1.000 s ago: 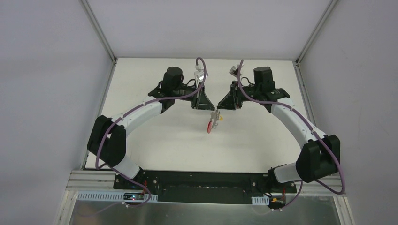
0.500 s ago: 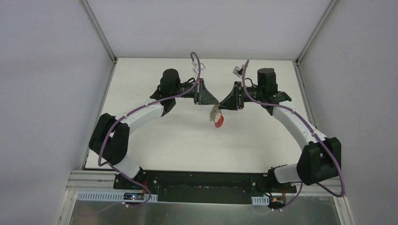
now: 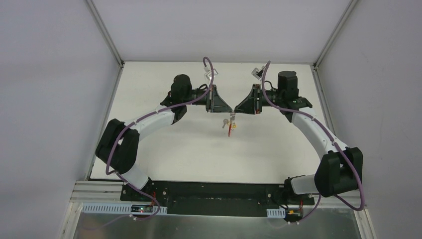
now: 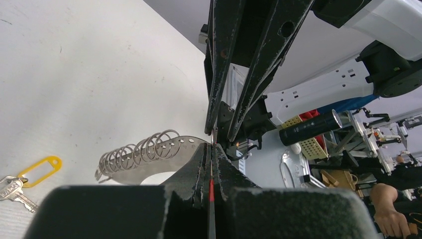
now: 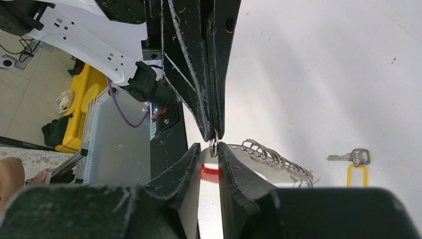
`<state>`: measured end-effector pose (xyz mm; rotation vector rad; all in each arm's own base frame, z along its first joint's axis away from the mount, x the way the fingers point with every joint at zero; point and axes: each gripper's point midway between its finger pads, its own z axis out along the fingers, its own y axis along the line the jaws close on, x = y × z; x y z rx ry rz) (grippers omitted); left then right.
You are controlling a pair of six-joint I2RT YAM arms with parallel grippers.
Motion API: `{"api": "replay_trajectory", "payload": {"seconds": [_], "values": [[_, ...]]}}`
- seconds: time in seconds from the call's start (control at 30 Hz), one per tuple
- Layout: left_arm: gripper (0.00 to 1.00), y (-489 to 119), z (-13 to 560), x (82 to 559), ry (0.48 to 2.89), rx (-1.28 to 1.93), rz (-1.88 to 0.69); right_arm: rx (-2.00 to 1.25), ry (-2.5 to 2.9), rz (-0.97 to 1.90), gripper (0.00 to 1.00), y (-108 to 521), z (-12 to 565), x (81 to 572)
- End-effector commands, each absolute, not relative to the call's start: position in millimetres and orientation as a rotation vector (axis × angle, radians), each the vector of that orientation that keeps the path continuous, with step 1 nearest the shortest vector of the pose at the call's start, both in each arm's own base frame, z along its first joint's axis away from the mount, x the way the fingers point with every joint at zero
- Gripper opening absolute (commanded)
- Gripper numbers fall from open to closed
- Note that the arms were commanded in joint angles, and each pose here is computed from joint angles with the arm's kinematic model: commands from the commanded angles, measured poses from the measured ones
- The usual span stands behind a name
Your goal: Put the keys on the keyring
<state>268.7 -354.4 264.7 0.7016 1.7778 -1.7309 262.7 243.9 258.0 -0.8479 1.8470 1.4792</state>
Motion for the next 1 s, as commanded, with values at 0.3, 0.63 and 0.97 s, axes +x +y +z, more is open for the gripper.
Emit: {"api": "replay_trajectory", "payload": {"seconds": [0.3, 0.63, 0.97], "values": [[0.00, -352.1, 275.7, 269.7, 1.687, 0.751, -1.728, -0.881, 1.766, 1.521, 0.21, 245.2, 264.8, 257.0], [0.00, -352.3, 272.1, 269.1, 1.683, 0.767, -1.728, -0.853, 1.780, 1.513, 0.04, 247.4, 261.8, 263.4], [0.03, -345.6, 262.4, 263.6, 1.664, 0.935, -1.595, -0.875, 1.774, 1.445, 0.00, 247.7, 251.2, 267.3]]}}
